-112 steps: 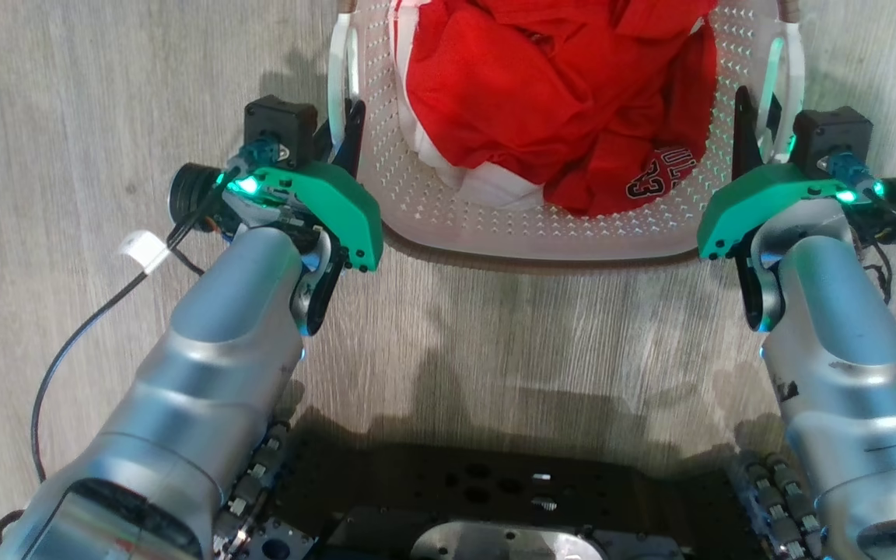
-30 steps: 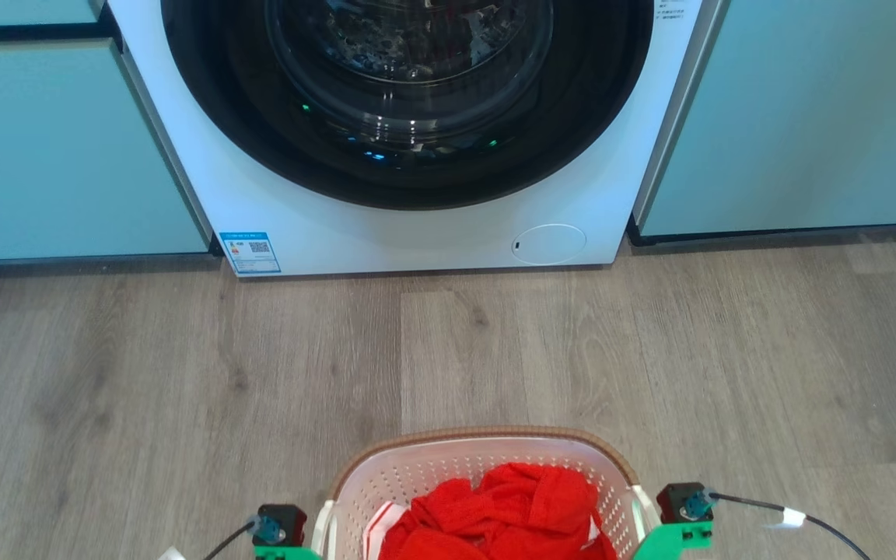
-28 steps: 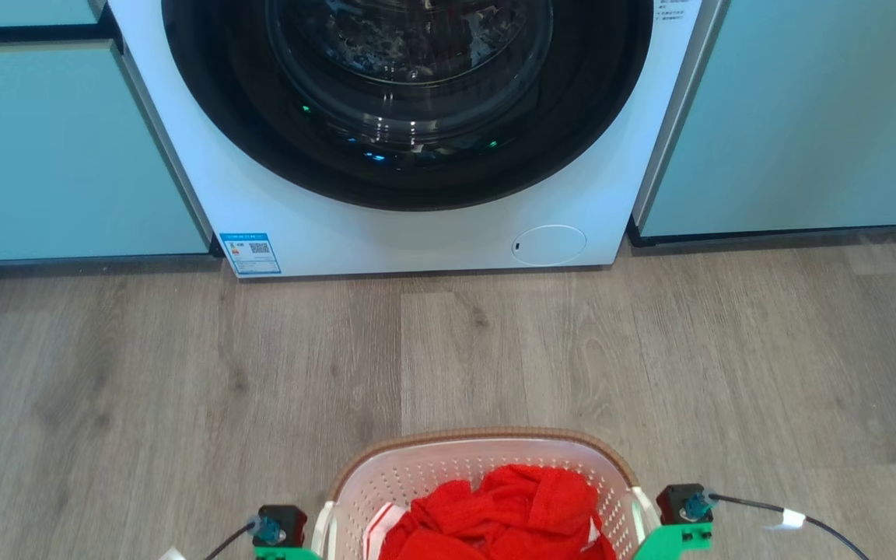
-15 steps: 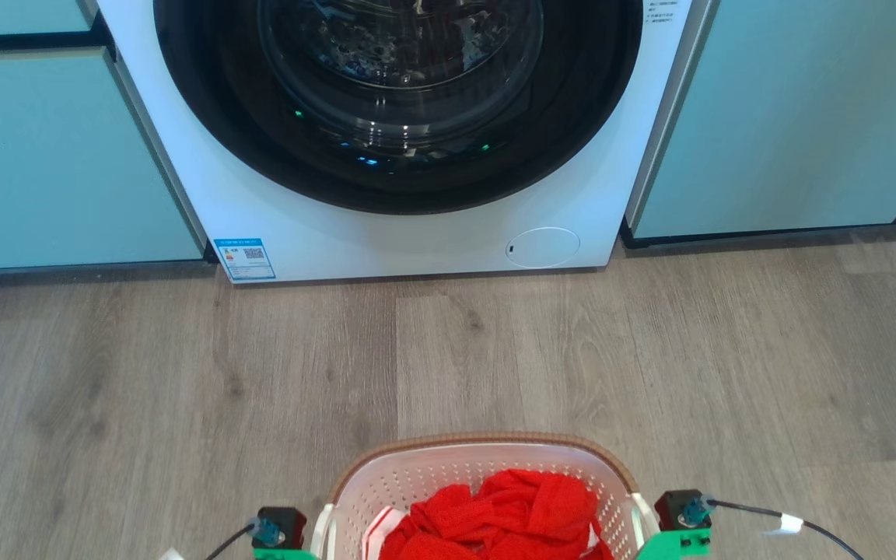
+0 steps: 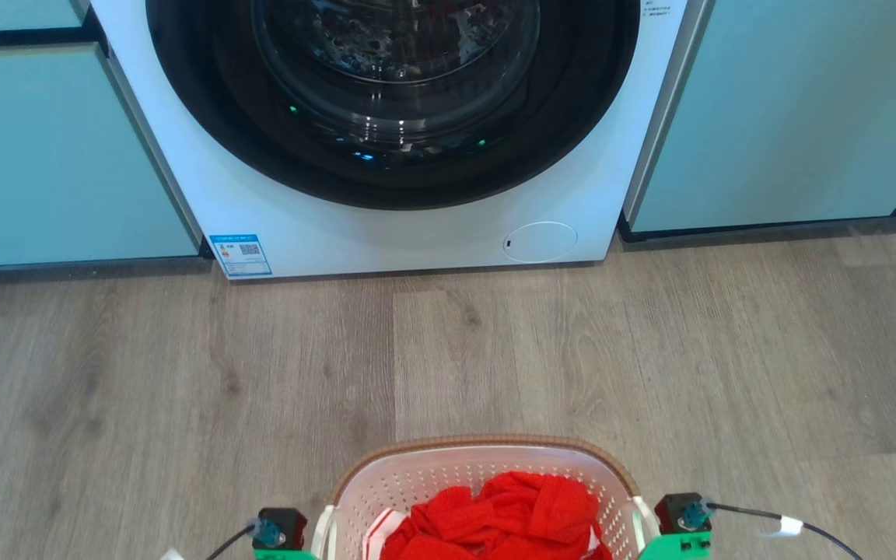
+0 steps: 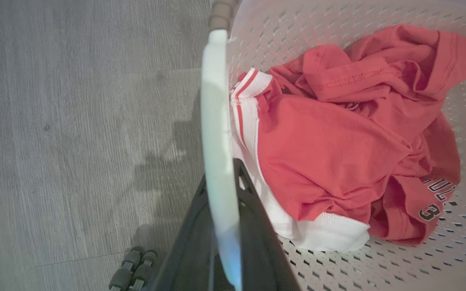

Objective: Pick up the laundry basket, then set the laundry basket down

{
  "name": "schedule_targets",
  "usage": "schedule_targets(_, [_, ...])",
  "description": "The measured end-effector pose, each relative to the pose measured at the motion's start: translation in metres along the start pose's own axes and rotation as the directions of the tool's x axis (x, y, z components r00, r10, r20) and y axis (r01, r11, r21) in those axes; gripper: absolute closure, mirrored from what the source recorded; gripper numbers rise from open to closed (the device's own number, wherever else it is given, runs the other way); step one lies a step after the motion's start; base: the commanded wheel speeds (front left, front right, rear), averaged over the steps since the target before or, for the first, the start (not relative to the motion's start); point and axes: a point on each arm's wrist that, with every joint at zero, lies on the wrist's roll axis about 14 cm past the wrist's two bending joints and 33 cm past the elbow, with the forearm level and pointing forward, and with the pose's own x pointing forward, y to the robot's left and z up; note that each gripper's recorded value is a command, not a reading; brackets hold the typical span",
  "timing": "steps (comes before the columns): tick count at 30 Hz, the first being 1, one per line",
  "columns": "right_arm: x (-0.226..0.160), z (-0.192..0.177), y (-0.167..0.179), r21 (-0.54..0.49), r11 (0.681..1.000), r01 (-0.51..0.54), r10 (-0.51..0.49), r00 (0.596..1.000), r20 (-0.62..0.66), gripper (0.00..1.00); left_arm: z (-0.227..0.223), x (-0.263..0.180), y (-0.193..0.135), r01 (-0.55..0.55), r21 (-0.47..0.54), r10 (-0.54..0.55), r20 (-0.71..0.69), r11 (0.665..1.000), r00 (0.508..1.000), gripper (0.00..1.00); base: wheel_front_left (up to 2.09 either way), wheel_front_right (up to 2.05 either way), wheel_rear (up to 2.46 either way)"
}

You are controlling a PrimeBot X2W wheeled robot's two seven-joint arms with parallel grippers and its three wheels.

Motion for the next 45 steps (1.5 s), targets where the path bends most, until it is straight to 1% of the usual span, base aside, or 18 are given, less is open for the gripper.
schedule_targets(6, [0.001, 0.001, -0.001, 0.000, 1.000, 0.003, -0.003, 1.000, -0.002, 1.00, -0.002, 0.001, 0.000, 0.002, 0.001, -0.002, -0.011, 1.000, 1.000, 1.00, 0.00, 0.00, 0.00])
schedule_targets(13, [0.007, 0.011, -0.003, -0.007, 1.000, 0.003, -0.003, 1.000, 0.005, 1.00, 0.002, 0.007, 0.001, 0.003, -0.004, -0.003, -0.019, 1.000, 1.000, 1.00, 0.00, 0.00, 0.00])
schedule_targets(23, [0.028, 0.047, -0.011, -0.022, 1.000, 0.004, -0.004, 0.999, 0.036, 1.00, 0.035, 0.028, 0.006, 0.006, 0.010, -0.006, -0.002, 1.000, 1.000, 1.00, 0.00, 0.00, 0.00])
schedule_targets(29, [0.052, 0.082, -0.019, -0.037, 0.999, 0.007, -0.004, 0.998, 0.069, 1.00, 0.067, 0.052, 0.013, 0.004, 0.029, -0.005, 0.020, 1.000, 1.000, 1.00, 0.00, 0.00, 0.00])
schedule_targets(30, [0.052, 0.082, -0.019, -0.037, 0.999, 0.007, -0.004, 0.998, 0.069, 1.00, 0.067, 0.052, 0.013, 0.004, 0.029, -0.005, 0.020, 1.000, 1.000, 1.00, 0.00, 0.00, 0.00])
schedule_targets(36, [0.085, 0.111, -0.028, -0.056, 0.998, 0.006, -0.001, 0.996, 0.084, 1.00, 0.096, 0.084, 0.022, 0.006, 0.041, -0.008, 0.037, 0.999, 0.999, 1.00, 0.00, 0.00, 0.00])
schedule_targets(41, [0.116, 0.125, -0.037, -0.065, 0.998, 0.002, 0.004, 0.997, 0.083, 1.00, 0.109, 0.112, 0.033, -0.003, 0.035, 0.002, 0.041, 0.999, 0.999, 1.00, 0.00, 0.00, 0.00])
schedule_targets(45, [0.139, 0.125, -0.047, -0.066, 0.998, 0.004, 0.000, 0.998, 0.064, 1.00, 0.113, 0.135, 0.039, -0.004, 0.037, 0.003, 0.030, 0.999, 1.000, 1.00, 0.00, 0.00, 0.00])
